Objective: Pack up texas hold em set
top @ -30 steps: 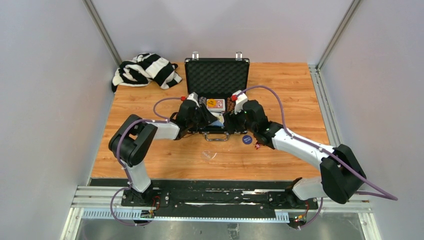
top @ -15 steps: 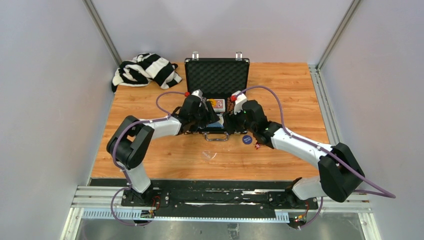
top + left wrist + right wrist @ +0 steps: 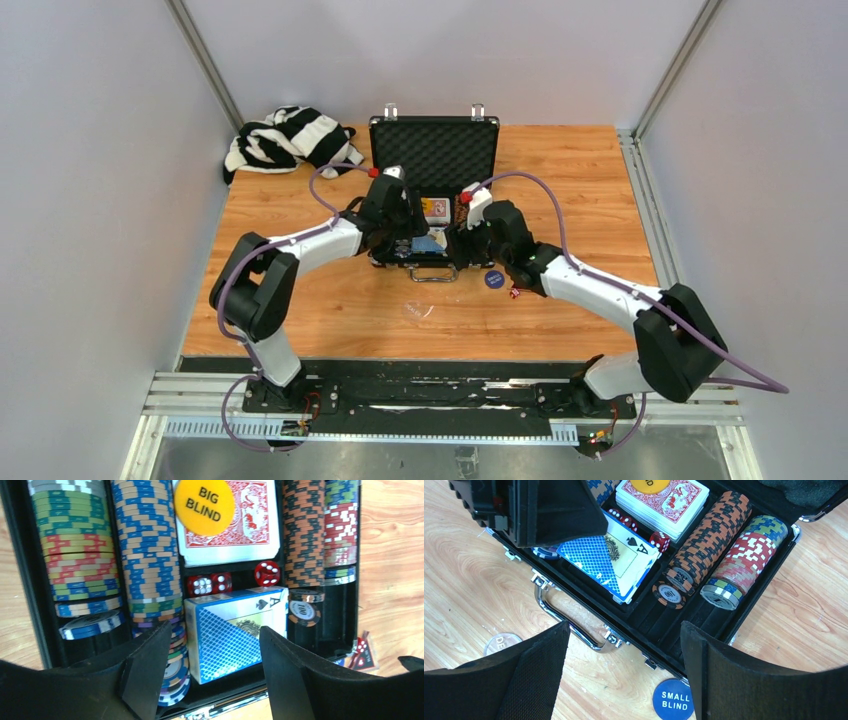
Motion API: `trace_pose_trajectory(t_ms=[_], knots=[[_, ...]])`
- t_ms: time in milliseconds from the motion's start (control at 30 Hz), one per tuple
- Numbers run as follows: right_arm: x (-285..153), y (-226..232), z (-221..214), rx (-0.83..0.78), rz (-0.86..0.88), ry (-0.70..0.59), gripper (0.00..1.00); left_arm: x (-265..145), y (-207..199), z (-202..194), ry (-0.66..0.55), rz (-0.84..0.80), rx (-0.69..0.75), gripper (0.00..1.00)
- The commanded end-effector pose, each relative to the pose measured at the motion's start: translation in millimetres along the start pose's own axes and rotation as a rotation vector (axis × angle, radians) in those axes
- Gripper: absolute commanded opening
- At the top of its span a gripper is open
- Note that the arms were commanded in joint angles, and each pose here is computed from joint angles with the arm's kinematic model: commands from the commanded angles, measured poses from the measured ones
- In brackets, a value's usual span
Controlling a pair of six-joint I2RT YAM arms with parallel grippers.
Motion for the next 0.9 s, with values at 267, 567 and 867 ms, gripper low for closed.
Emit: trace_pose_trajectory(t_ms=[267,567,867], knots=[[6.7,-3.0,-3.2,0.02,-0.001,0.004,0.81,-1.1,1.6,-17.0,0.044,0.016,0.025,0.67],[6.9,-3.1,-2.3,0.02,-0.002,0.001,0.81,-14.0,-10.1,3.9,0.003,0.014,0.064,0.67],[6.6,-3.6,-2.7,0.021,-0.005,0.004,0.81,-2.8,-14.0,-7.0,0.061,-0.036,0.049,0.66]])
Point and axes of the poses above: each gripper's point midway between its finger pads, its own x axis out along the fingers, its own y axis along the line the jaws close on, z = x × y, the point moved 9 cm from there along -x, back along the fingers
